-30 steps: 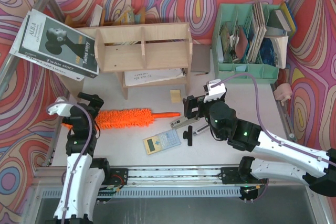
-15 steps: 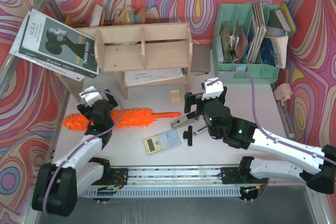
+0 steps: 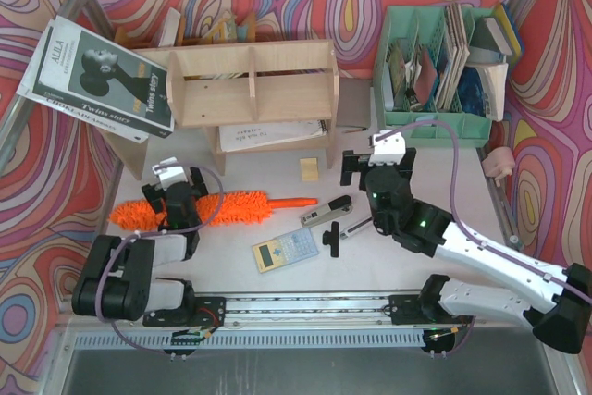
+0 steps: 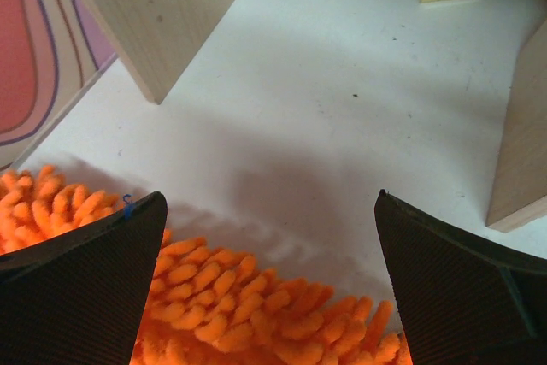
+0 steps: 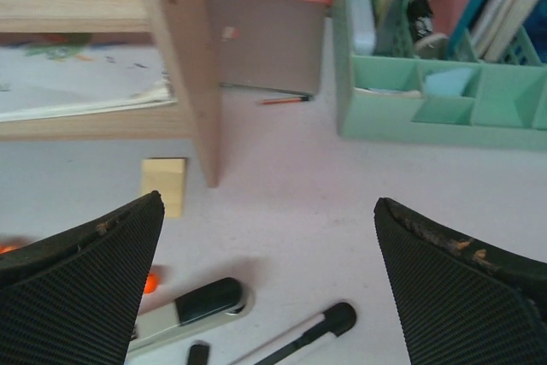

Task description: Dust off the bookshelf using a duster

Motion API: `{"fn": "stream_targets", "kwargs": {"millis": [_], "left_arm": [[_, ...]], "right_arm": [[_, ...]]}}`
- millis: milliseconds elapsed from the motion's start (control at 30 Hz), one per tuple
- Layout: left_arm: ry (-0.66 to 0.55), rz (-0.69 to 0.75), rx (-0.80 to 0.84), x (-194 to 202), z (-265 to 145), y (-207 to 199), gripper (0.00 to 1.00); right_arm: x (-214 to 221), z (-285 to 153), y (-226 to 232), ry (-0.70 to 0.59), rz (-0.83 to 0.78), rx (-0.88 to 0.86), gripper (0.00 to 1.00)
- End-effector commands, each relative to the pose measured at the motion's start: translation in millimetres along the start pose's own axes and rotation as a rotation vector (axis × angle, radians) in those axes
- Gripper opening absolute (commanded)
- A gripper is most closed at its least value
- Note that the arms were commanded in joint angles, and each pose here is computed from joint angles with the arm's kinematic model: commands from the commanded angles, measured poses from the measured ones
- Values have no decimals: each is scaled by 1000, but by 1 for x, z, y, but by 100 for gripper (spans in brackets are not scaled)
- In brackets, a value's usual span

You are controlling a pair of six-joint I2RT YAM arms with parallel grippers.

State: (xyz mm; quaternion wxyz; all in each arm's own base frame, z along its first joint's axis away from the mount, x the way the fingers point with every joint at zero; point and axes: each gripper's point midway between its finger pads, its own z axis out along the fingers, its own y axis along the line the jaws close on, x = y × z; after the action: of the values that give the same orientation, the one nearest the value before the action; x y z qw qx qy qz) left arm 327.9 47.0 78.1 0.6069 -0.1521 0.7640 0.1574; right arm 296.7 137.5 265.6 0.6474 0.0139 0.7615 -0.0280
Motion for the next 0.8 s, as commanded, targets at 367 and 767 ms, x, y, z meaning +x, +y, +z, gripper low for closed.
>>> {"fn": "stream_targets", "kwargs": {"millis": [367,767], "left_arm": [[-16,-62,120,6,32,-18,98],[39,-80,106,9,37,-14,98]], "right_arm": [[67,67,-101,50,43,244,99],[154,96,-153,102,51,362,99]]}}
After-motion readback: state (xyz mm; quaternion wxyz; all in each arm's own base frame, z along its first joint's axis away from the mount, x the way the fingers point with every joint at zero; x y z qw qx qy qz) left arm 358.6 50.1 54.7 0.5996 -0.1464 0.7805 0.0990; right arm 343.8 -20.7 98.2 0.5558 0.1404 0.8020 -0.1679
